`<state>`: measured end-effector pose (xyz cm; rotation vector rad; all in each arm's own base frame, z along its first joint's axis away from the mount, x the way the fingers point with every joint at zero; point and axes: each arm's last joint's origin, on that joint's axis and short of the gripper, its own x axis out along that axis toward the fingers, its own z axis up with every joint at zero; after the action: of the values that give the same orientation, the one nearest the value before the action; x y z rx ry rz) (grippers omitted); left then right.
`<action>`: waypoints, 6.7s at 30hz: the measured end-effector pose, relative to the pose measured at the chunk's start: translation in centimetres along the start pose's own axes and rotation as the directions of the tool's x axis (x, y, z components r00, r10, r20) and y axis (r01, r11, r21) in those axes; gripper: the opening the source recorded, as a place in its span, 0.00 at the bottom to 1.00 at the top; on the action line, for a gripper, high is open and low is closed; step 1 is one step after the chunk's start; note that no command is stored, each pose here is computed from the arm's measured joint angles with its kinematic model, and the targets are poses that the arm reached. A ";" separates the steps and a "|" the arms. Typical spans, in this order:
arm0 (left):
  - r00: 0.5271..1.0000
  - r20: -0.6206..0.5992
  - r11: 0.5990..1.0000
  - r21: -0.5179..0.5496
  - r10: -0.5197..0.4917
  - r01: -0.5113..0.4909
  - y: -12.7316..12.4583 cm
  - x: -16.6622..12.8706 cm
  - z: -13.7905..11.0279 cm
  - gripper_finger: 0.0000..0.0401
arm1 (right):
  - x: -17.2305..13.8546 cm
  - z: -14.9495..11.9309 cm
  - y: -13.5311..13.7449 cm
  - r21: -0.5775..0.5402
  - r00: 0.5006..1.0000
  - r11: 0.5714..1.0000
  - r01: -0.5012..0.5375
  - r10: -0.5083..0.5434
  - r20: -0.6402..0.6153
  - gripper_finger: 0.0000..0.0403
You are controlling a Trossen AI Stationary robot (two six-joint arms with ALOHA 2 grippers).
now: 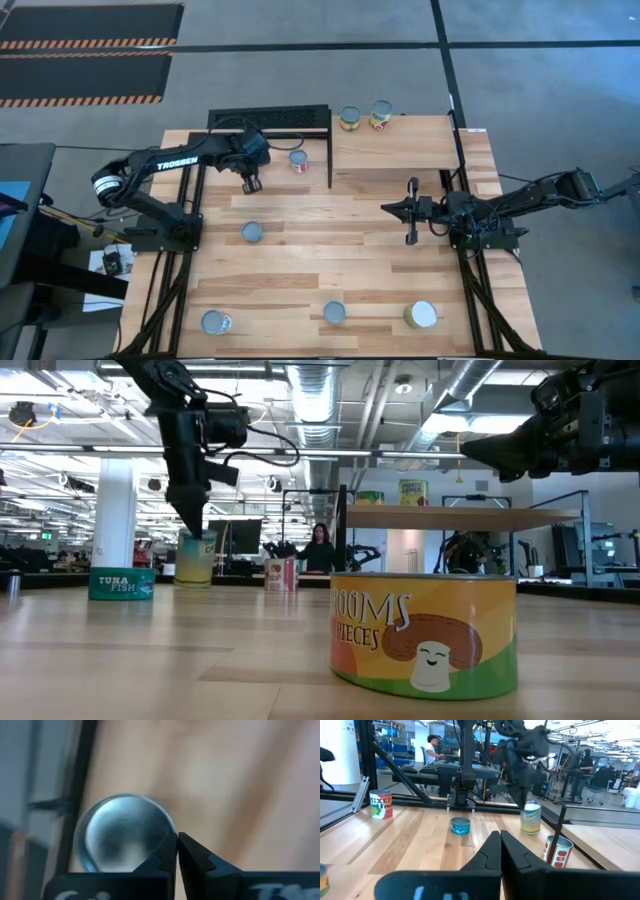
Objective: Pick and place cans onto a shelf
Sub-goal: Put the canned carrots on the shelf
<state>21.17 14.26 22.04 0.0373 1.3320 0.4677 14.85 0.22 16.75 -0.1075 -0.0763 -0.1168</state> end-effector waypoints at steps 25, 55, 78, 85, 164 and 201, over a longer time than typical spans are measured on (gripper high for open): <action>0.757 0.558 0.936 0.281 -0.340 0.213 -13.7 -7.8 4.1 0.00 | 0.2 0.4 0.0 0.006 1.000 1.000 0.002 -0.002 0.015 0.03; 0.735 0.558 0.909 0.366 -0.385 0.198 -19.5 -2.4 13.5 0.00 | 0.2 0.5 0.0 0.006 1.000 1.000 0.001 -0.001 0.023 0.03; 0.759 0.529 0.913 0.347 -0.379 0.214 -22.3 -2.0 12.7 0.01 | 0.2 0.4 0.0 0.006 1.000 1.000 0.000 0.000 0.016 0.03; 0.739 0.549 0.906 0.373 -0.391 0.202 -21.5 -3.8 12.4 0.10 | 0.2 0.5 0.0 0.006 1.000 1.000 0.001 -0.001 0.016 0.03; 0.392 0.883 0.948 0.154 -0.258 0.277 -10.1 0.6 1.1 0.00 | 7.8 20.3 -11.5 -0.284 0.346 0.902 0.326 -0.393 -0.852 0.01; 0.391 0.883 0.947 0.151 -0.258 0.283 -10.2 0.6 1.1 0.00 | 7.4 16.3 -23.0 -0.235 0.281 0.841 0.488 -0.406 -0.870 0.18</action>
<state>25.40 5.53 18.81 0.0391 0.2193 0.1084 18.23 -21.47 35.90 0.0794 1.0302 -0.7547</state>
